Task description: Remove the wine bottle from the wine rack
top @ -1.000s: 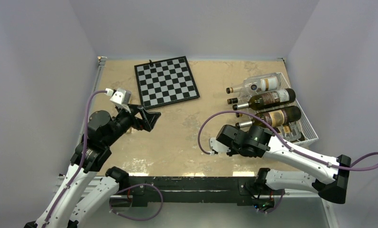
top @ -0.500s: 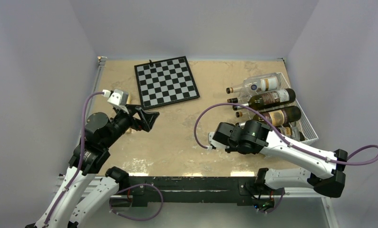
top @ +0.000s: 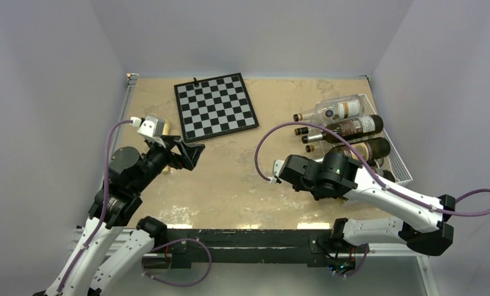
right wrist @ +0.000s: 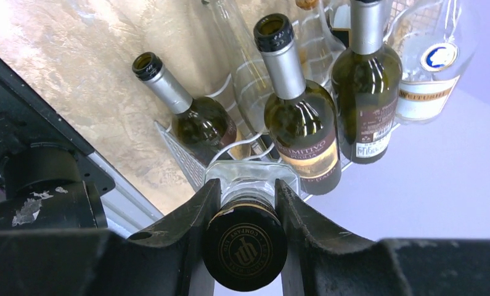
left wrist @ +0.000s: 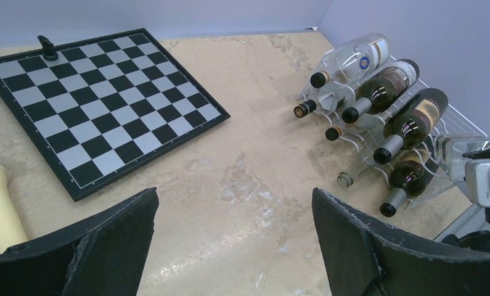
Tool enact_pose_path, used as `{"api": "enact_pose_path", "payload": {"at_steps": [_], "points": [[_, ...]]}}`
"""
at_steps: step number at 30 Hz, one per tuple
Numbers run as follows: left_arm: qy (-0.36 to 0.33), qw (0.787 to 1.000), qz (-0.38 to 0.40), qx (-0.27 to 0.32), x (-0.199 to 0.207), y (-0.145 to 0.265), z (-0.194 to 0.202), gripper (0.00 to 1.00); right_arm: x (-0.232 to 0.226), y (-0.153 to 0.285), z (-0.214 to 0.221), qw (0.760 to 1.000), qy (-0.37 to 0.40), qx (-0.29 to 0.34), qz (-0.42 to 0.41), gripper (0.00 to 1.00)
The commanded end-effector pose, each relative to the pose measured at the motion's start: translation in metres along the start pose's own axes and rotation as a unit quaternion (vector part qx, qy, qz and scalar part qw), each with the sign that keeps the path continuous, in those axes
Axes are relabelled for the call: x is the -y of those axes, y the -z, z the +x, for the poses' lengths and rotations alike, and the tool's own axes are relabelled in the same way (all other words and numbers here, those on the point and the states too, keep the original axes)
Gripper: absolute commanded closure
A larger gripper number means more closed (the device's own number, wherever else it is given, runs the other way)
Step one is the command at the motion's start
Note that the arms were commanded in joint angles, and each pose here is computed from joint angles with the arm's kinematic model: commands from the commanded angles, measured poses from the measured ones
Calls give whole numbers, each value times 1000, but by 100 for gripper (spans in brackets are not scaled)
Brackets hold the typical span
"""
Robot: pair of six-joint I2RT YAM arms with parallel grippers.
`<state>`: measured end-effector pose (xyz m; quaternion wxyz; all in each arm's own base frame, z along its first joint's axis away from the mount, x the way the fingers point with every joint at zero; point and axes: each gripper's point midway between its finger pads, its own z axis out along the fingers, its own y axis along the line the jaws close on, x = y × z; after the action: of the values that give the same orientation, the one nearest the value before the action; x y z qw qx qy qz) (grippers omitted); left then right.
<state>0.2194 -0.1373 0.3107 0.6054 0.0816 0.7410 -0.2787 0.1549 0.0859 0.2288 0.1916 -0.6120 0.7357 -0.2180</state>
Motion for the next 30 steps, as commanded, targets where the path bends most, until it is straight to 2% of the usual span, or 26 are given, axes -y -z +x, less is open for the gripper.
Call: {"api": "enact_pose_path", "payload": {"at_steps": [1,7,12,18,26,30], "points": [[-7,1000,-4,23,1,4,-14,2,-12,12,3,995,-100,4,-31,100],[-7,1000,-5,24,1,4,-15,2,-1,18,4,992,-125,6,-4,100],[-6,1000,-6,28,1,6,-17,2,13,35,9,982,-187,12,23,100],[-5,1000,-4,30,2,7,-17,2,19,41,21,978,-203,6,42,100],[-6,999,-6,32,1,8,-18,2,30,61,14,969,-233,71,35,100],[-6,1000,-6,30,1,7,-17,2,31,65,11,966,-241,83,30,100]]}}
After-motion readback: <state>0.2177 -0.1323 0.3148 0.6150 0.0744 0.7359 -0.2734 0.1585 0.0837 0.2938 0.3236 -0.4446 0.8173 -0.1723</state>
